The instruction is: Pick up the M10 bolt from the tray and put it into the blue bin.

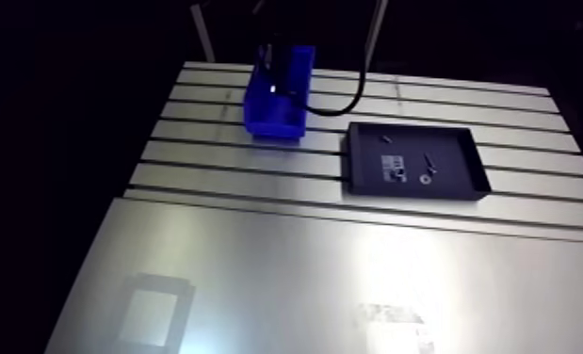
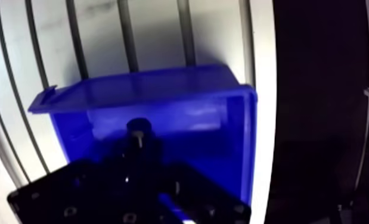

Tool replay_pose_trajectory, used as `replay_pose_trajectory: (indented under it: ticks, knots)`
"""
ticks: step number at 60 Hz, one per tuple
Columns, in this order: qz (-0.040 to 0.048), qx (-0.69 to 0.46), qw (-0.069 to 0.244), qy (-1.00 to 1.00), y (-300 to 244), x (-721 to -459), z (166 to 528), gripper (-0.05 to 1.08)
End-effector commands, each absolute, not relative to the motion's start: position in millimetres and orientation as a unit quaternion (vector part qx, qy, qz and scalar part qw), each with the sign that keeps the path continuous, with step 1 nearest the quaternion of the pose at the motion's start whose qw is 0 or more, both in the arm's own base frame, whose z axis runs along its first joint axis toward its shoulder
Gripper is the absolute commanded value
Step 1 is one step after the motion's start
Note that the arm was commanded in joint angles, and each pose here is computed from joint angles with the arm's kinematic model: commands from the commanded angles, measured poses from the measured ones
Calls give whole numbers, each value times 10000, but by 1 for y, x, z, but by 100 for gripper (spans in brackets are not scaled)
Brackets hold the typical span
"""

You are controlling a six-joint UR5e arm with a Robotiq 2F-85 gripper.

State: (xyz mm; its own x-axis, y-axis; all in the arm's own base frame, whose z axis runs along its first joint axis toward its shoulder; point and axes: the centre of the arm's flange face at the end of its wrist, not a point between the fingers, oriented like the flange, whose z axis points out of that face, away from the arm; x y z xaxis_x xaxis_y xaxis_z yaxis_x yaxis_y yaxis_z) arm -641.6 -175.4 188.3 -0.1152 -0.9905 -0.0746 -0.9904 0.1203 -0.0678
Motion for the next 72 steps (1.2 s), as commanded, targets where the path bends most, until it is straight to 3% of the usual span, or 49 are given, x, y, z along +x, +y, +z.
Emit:
replay_pose_trajectory:
  ticks: [1, 24, 52, 53, 54, 55, 56, 58, 59, 63, 72]
  knots:
    - [-20, -6629, 539, 7468, -175, -642, 184, 101]
    - [-28, -6629, 549, 7467, -175, -641, 182, 99]
    - [-34, -6629, 557, 7467, -175, -641, 181, 88]
    - [-30, -6629, 552, 7467, -175, -641, 182, 81]
    - [-30, -6629, 552, 7467, -175, -641, 182, 81]
    - [-30, -6629, 551, 7467, -175, -641, 182, 64]
    - [-25, -6629, 555, 7467, -175, -641, 182, 36]
    - [-25, -6629, 555, 7467, -175, -641, 182, 36]
    - [-19, -6629, 559, 7466, -174, -641, 182, 6]
    - [5, -6598, 533, 7495, -174, -642, 183, 1]
    - [27, -6590, 505, 7505, -175, -643, 183, 1]
